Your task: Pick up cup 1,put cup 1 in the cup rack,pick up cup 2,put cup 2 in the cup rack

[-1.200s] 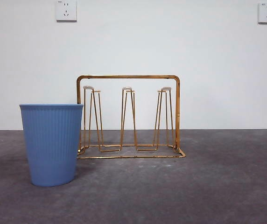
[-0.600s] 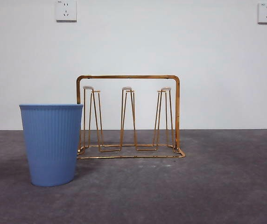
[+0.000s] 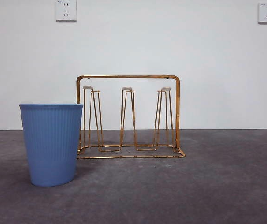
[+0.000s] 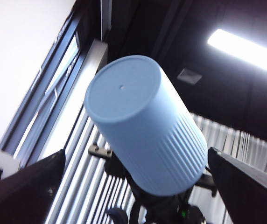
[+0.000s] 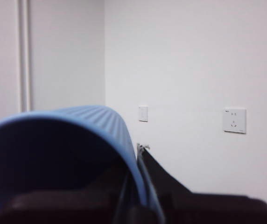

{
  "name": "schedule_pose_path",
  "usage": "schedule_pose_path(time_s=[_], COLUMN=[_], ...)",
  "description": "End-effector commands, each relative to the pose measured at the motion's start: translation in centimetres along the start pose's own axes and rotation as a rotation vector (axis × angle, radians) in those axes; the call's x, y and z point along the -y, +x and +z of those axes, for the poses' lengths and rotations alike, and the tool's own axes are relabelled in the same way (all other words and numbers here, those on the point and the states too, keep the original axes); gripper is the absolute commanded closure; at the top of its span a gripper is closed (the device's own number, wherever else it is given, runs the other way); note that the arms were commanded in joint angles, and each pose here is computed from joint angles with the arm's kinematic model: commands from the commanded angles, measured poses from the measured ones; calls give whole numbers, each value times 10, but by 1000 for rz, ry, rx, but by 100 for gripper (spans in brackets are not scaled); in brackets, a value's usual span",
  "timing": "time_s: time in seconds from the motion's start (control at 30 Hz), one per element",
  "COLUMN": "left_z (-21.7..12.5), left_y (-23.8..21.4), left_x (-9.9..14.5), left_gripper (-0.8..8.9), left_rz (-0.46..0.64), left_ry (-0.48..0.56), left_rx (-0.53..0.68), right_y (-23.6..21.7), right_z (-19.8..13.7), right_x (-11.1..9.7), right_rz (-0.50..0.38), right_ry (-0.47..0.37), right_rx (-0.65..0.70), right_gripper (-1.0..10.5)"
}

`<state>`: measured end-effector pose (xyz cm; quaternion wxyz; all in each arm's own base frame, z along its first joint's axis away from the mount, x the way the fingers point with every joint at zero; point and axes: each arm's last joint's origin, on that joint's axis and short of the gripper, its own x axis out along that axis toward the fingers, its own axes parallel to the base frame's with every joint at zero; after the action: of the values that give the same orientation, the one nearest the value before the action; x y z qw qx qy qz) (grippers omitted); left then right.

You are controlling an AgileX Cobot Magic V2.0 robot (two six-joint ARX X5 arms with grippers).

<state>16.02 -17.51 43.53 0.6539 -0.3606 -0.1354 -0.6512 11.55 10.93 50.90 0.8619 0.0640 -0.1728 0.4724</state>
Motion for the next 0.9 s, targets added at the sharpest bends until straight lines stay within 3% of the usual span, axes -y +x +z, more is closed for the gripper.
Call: schedule_pose_path(time_s=[0.03, 0.33, 0.7, 0.9], left_z=[-1, -3, -1, -1], left_y=[2, 5, 4, 4], left_x=[-1, -4, -3, -3], left_gripper=[154, 155, 160, 335], left_rz=[-18, -17, -17, -20], left_ry=[4, 24, 29, 28], left_rx=[49, 152, 178, 178], right_y=[4, 21, 44, 48], right_z=[-2, -13, -27, -32], right_x=[1, 5, -3, -3], right_rz=[9, 42, 109, 111], right_ry=[14, 32, 65, 70], right_rx=[9, 9, 13, 2], right_gripper=[963, 963, 963, 962])
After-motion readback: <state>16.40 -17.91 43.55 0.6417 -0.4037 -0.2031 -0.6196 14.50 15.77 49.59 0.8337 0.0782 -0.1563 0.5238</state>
